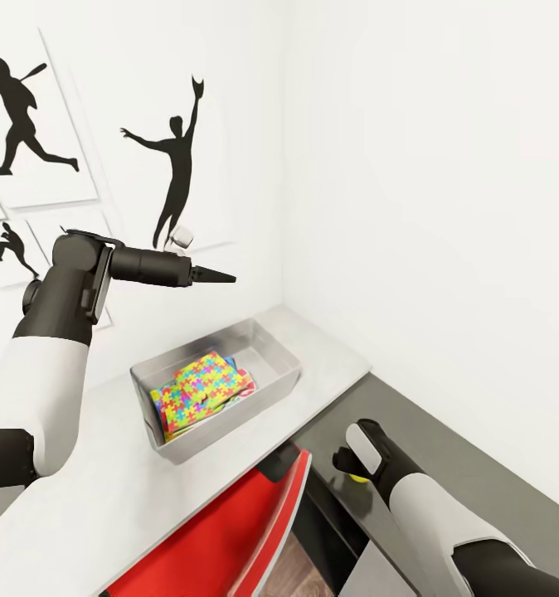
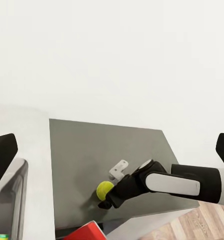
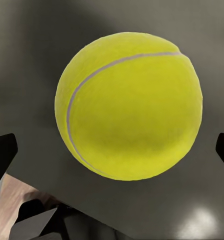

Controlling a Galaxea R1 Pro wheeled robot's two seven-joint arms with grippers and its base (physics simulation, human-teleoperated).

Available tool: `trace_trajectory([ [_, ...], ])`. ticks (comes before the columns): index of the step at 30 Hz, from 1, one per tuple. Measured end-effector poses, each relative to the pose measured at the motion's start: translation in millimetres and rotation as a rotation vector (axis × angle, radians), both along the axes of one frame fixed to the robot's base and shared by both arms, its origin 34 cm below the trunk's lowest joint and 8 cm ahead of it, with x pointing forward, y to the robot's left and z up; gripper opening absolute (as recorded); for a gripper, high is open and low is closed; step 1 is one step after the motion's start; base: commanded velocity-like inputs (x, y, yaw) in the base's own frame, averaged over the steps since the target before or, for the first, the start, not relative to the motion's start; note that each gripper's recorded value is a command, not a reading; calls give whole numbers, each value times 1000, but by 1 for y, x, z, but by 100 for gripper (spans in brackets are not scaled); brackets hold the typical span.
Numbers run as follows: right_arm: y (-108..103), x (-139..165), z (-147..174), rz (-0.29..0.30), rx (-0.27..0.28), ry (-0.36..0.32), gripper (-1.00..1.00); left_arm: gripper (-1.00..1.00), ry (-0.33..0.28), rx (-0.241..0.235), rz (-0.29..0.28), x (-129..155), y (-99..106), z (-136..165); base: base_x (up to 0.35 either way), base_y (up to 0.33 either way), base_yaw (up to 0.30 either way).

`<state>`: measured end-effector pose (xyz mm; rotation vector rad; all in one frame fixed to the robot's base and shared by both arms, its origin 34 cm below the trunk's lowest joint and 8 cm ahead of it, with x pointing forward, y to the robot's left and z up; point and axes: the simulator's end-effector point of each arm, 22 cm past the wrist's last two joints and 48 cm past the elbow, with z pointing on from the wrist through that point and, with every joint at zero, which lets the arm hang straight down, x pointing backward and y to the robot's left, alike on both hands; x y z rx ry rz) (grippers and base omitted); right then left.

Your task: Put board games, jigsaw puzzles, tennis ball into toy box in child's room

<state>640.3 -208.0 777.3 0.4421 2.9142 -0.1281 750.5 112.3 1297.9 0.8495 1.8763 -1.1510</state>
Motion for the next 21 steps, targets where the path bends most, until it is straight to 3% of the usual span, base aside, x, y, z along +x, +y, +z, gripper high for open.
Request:
trace_trajectory([
  [21,-4,10,1,-23,-8,-38,100,100,8,0,0,2,0,-5,0,0,0],
])
